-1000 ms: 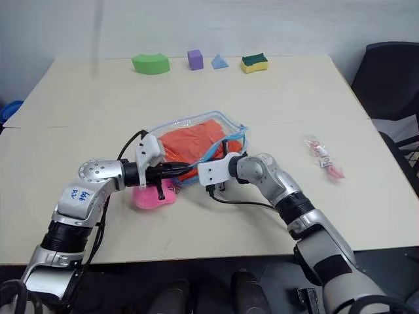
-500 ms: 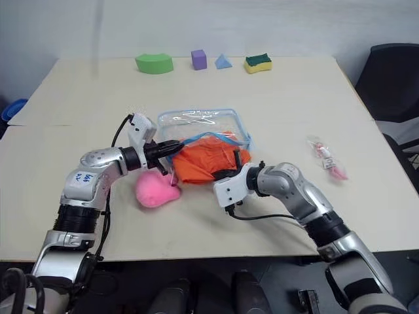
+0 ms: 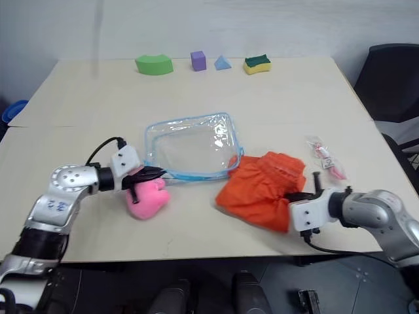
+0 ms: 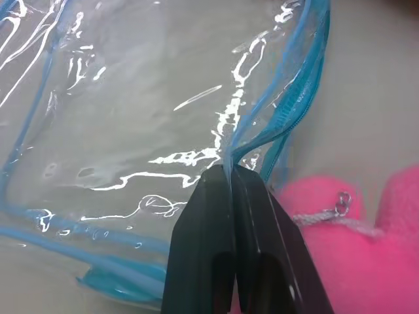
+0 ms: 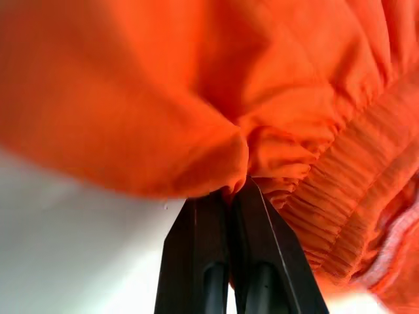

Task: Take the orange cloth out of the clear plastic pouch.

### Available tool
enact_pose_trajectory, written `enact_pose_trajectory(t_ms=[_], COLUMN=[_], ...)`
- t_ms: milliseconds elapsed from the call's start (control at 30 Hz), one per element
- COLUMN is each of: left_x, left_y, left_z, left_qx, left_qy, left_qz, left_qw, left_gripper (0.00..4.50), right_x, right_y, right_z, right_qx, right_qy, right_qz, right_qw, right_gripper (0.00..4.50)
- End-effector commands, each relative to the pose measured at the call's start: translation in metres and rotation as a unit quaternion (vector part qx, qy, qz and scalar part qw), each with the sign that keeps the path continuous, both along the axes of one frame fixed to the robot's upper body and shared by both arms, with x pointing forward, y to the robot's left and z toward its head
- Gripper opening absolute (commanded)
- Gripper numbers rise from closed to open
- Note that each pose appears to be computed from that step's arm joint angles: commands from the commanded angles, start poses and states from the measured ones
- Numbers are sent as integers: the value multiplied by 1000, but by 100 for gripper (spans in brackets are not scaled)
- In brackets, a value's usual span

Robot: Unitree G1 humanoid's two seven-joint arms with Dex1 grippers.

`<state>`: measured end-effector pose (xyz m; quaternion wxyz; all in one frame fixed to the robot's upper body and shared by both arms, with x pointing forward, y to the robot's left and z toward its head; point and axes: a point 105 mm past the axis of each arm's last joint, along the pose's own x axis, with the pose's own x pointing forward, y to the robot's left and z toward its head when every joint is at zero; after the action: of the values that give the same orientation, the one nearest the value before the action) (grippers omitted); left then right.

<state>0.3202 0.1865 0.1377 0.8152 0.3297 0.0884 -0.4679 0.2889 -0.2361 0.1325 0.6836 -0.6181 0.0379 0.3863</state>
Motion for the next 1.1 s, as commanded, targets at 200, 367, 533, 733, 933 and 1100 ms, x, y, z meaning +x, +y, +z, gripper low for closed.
enact_pose_trajectory(t_ms=[200,367,533,733,933,1100], left_x=[-6,-17,-31,-26,-30,-33], left_y=[36,18,-15,-24,-10,3], left_z=[1,2,-2,-1,-5,-7], left_qx=[66,28,-6,-6,-2,-10], left_qy=[-14,12,39,37,58,75], left_qz=[20,-27,-85,-86,-68,-45], left_qw=[997,999,996,996,996,996], left_gripper=[0,0,0,0,0,128], right_x=[3,8,22,19,41,39], right_y=[-30,-13,57,98,74,61], right_z=[2,0,11,7,0,4], right_qx=[55,87,186,204,165,184], right_qy=[-33,-37,-36,3,-26,-7], right_qz=[-107,-102,-41,15,-41,-58], right_qw=[992,990,981,979,985,981], right_gripper=[3,3,3,3,3,143])
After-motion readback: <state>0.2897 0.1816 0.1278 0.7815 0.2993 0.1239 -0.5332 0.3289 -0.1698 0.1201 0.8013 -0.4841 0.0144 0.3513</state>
